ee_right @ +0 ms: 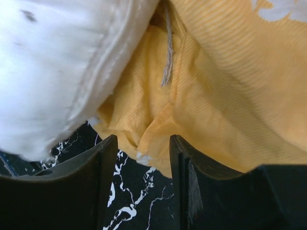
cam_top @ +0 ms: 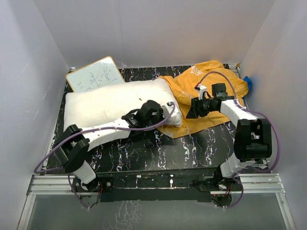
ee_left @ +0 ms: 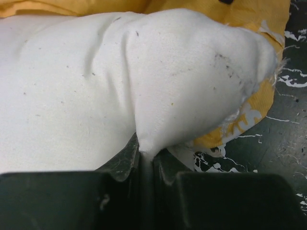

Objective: Put the pillow into the pillowcase

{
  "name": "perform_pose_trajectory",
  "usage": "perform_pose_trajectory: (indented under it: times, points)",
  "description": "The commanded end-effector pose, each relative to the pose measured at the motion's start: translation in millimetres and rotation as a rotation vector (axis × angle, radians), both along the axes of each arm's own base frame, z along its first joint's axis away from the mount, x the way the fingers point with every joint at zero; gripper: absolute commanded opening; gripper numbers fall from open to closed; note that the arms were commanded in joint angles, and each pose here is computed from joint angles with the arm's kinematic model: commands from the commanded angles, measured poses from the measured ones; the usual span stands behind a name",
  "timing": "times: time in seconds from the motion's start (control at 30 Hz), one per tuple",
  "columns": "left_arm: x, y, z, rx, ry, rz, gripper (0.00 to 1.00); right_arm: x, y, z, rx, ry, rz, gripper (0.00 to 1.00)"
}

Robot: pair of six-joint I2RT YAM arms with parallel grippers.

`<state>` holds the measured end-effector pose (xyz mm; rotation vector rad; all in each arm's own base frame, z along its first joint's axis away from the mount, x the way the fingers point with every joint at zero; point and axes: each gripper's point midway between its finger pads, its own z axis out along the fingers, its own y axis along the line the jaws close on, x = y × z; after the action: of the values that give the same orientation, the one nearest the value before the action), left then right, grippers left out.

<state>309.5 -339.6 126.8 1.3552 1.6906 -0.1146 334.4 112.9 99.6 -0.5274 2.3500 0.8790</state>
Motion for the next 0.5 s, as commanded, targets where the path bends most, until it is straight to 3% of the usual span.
perform_pose_trajectory:
  times: [0.0,0.13,0.27,0.47]
  points:
    - [8.7,10.5,41.3,-0.240,0.039,0.088,0.00,36.0,14.7,6.4,-0.072,-0.095,-0.020,0.51]
    - [12.6,11.9,45.5,-0.302,0.060,0.100,0.00,53.4,25.7,0.6,-0.100,-0.115,-0.050,0.58]
    - [14.0,10.5,40.9,-0.306,0.084,0.097,0.00,71.2,25.7,-9.4,-0.162,-0.141,-0.101,0.59]
    - [14.4,8.6,40.0,-0.324,0.103,0.096,0.00,83.3,10.5,-35.8,-0.284,-0.128,-0.169,0.43]
